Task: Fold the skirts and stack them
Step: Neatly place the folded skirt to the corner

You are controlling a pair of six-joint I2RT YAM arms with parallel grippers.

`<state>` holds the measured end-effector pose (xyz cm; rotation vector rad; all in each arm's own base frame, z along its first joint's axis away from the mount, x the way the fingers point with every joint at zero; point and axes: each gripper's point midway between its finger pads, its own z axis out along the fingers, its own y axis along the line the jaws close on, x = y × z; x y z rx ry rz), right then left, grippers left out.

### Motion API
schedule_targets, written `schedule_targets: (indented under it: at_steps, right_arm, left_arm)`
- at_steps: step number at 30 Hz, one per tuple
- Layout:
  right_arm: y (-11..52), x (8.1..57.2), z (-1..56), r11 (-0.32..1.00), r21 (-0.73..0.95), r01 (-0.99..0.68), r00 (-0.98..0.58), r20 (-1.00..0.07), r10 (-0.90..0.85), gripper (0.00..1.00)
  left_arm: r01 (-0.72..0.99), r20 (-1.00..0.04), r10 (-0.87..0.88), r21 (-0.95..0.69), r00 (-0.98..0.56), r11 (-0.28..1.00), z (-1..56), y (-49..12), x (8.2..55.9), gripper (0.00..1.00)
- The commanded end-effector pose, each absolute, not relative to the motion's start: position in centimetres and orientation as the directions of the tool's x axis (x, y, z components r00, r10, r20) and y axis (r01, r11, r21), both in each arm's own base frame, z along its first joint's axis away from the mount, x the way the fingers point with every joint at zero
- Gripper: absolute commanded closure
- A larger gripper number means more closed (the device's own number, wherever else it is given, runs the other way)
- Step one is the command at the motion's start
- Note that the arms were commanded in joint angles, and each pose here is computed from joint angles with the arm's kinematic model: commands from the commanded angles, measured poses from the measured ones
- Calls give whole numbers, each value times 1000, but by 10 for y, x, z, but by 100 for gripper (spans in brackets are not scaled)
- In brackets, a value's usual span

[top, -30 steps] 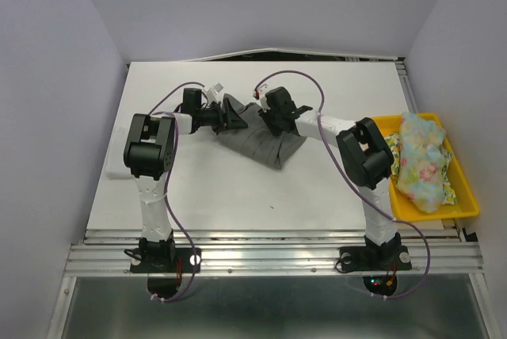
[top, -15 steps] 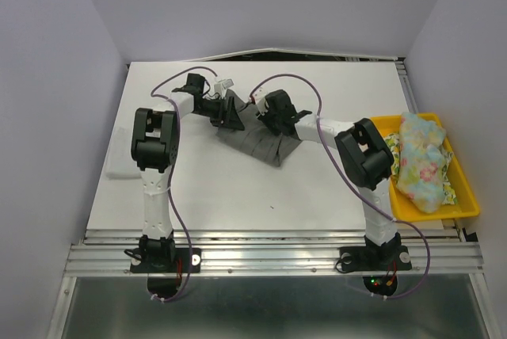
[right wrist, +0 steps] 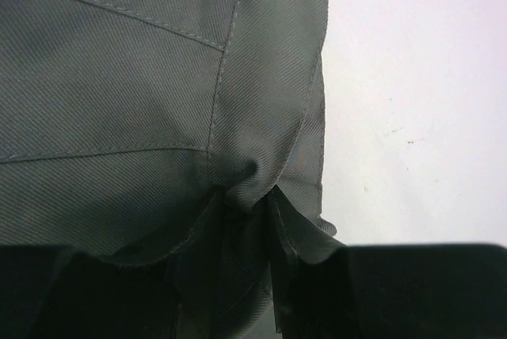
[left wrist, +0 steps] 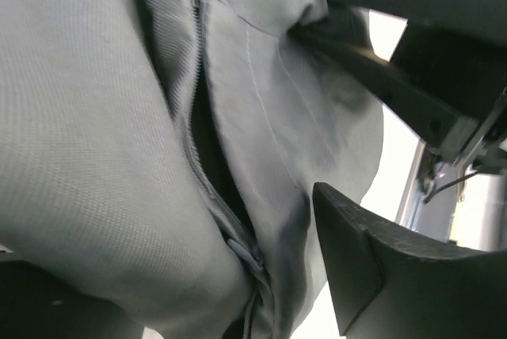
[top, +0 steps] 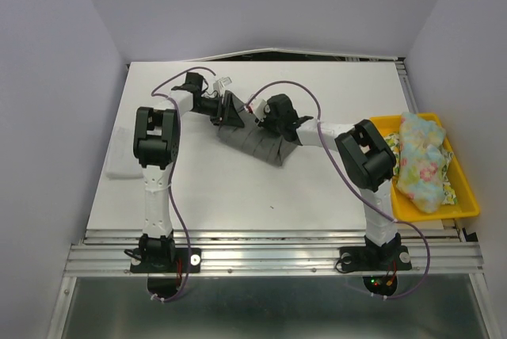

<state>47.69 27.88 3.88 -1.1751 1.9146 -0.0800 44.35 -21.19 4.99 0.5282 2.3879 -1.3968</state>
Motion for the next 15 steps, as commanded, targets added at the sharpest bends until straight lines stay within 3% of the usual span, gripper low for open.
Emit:
schedule_targets:
  at_steps: [1,4,5,6,7,9,11,12,15]
  right_arm:
    - [246,428,-34,437,-375,-818,-256,-442,-859,67]
    - [248,432,-29,462,-378,-802,-271,-460,-846,66]
    - [250,435,-24,496,-375,-784,-294,-479,-827,65]
    - [251,438,-20,514,-376,-771,-306,-489,-817,64]
    - [252,440,-15,528,-375,-762,-314,-498,-808,59]
    - [255,447,3,596,-365,-715,-356,-544,-760,49]
    - [256,451,24,662,-344,-666,-404,-581,-707,40]
    - [259,456,39,687,-336,-644,-410,-606,-682,28]
    - [263,452,67,748,-272,-606,-457,-650,-607,14]
  left_arm:
    - [407,-412,120,-734,-903,544,18,-206,461,25]
    - [400,-408,120,-723,-905,563,19,-207,462,54]
    - [403,-413,121,-715,-903,571,22,-206,462,70]
    - [402,-413,121,-708,-903,581,23,-205,461,70]
    - [402,-418,122,-690,-900,601,26,-201,457,84]
    - [407,-436,120,-657,-892,635,31,-195,455,100]
    - [390,-447,110,-602,-888,697,39,-181,447,100]
    - [388,-462,101,-582,-881,715,45,-176,445,100]
    - [323,-480,42,-522,-876,790,64,-147,427,100]
